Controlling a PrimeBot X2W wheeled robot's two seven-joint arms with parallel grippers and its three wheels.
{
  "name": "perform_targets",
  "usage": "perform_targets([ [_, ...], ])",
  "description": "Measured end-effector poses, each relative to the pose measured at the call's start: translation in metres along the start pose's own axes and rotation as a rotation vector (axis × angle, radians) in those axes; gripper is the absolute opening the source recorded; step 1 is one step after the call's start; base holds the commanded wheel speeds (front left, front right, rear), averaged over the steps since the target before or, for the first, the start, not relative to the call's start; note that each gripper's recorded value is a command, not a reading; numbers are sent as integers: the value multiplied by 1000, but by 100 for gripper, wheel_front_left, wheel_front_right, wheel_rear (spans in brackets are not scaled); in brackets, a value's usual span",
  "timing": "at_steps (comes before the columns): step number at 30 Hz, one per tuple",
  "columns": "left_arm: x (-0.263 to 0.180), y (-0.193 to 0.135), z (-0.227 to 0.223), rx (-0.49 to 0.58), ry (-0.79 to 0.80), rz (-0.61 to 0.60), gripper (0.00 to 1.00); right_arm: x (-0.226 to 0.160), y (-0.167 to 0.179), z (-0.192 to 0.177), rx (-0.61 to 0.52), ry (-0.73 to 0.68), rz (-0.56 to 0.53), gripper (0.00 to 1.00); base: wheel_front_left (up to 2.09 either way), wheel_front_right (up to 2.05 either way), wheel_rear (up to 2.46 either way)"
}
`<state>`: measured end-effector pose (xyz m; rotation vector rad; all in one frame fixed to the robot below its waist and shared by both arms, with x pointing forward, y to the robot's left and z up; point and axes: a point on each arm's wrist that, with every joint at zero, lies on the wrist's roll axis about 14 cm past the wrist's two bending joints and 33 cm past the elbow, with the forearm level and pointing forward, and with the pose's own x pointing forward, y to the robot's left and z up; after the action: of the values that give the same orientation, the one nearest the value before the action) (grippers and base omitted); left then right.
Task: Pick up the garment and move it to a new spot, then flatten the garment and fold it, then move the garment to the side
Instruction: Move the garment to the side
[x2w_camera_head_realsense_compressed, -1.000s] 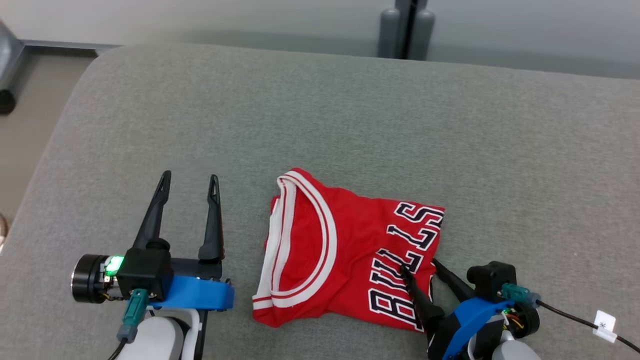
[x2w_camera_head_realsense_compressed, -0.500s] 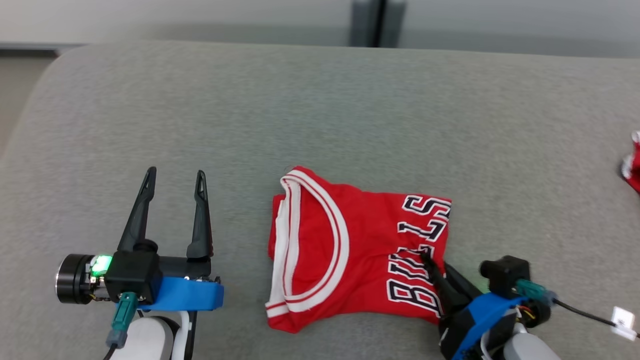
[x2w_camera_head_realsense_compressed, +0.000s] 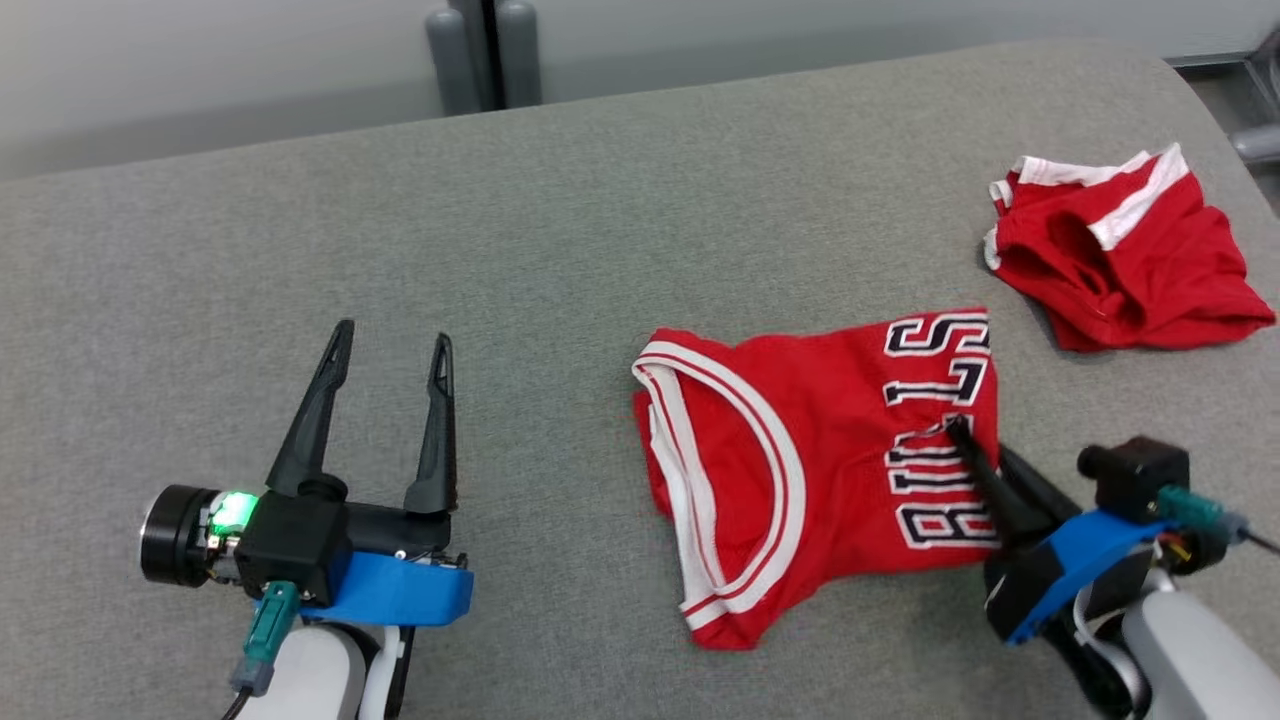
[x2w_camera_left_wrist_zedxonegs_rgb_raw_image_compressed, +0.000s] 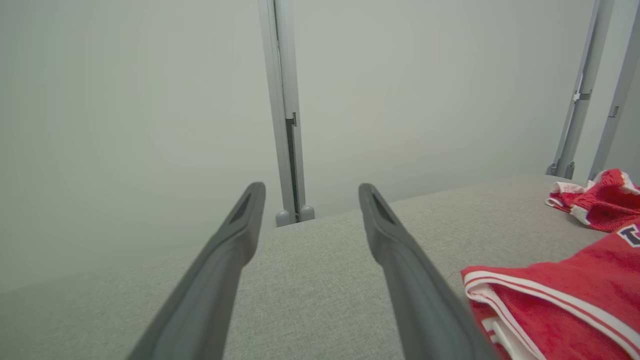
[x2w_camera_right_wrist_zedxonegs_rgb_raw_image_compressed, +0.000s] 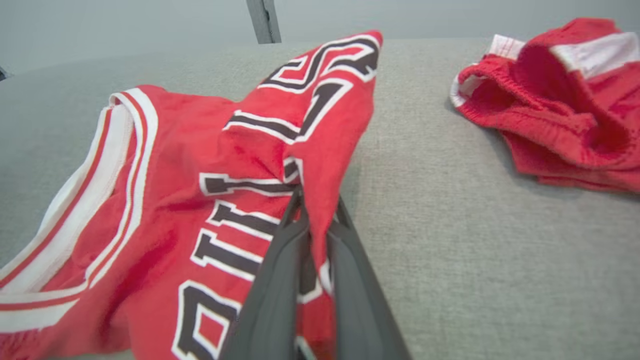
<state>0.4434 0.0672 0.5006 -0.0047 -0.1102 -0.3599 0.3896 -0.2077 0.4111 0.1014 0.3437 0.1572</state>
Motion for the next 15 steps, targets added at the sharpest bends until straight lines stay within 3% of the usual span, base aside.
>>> perform_targets([
  [10,43,-33,-20,-21,-10,-152,100,27,-123,76,-92,-153,-264,0,0,0,0],
  [15,64,-40,-40,-28,-4,-198,100,30,-188,95,-134,-176,-420,0,0,0,0],
])
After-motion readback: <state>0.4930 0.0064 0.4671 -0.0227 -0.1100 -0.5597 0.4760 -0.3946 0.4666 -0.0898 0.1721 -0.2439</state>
